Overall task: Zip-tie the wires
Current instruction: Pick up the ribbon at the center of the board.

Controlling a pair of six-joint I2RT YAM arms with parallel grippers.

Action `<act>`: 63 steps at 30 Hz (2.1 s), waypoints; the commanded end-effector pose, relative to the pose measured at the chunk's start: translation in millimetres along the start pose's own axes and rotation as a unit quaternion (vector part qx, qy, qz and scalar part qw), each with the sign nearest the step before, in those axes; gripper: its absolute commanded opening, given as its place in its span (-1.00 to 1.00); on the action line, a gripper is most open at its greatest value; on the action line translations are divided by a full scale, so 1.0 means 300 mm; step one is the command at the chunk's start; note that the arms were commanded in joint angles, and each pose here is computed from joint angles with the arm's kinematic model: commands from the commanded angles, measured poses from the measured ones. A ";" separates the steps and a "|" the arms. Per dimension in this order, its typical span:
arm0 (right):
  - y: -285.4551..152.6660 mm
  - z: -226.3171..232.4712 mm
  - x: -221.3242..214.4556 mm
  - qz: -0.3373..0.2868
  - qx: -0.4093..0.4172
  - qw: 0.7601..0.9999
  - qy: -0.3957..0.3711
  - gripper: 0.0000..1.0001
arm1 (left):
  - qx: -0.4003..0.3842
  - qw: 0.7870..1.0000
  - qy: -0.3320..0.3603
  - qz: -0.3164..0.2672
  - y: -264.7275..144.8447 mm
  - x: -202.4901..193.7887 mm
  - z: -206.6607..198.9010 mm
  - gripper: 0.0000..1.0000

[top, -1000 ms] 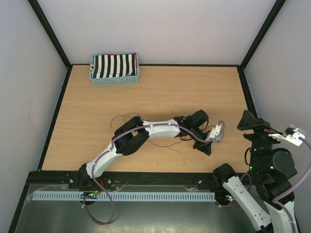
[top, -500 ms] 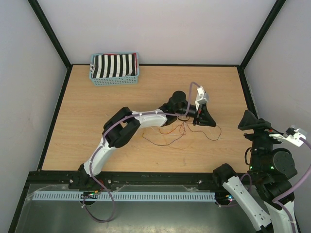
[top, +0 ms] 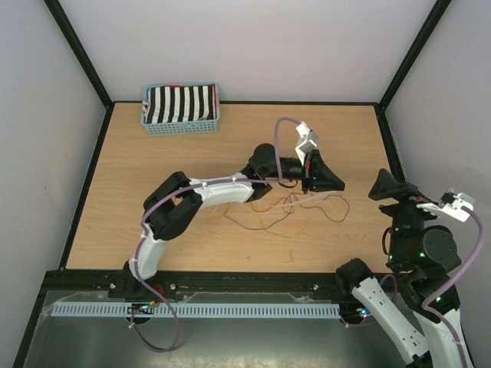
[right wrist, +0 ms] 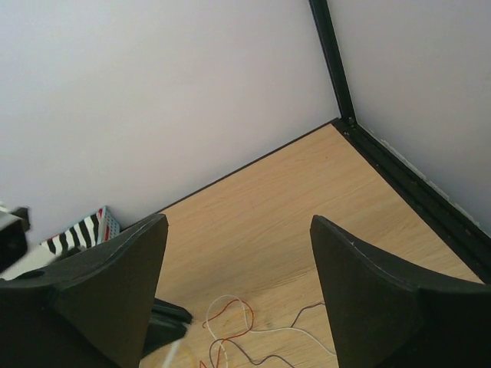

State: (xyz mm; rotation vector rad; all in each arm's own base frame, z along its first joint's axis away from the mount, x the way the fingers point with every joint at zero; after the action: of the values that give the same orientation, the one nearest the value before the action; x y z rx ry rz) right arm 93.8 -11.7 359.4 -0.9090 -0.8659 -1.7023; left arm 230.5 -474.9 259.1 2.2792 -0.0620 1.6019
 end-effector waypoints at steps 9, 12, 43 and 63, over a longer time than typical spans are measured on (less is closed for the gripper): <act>0.021 0.188 -0.062 0.052 0.241 0.967 -0.066 0.90 | 0.137 0.981 0.010 -0.139 -0.214 0.287 -0.004 -1.00; 0.024 0.252 -0.136 0.090 0.321 0.940 -0.065 0.95 | 0.180 0.970 0.010 -0.160 -0.312 0.326 0.004 -1.00; 0.066 0.611 -0.376 0.168 0.599 0.771 0.136 0.70 | 0.234 0.930 0.040 -0.280 -0.503 0.498 -0.327 -1.00; 0.083 0.659 -0.401 0.171 0.593 0.772 0.152 -1.00 | 0.243 0.925 0.049 -0.288 -0.500 0.478 -0.361 -1.00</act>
State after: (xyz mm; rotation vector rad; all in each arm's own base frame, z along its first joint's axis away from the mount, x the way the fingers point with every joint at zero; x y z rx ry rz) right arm 183.9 206.1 328.9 0.0452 -1.1479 -0.6110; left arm 226.3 -284.7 373.0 2.3023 0.9986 1.4871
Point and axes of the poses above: each gripper's point midway between its finger pads, its own y axis out along the fingers, its own z axis along the line the jaws close on, x = y × z, the point moved 8 cm from there along -y, back along the fingers
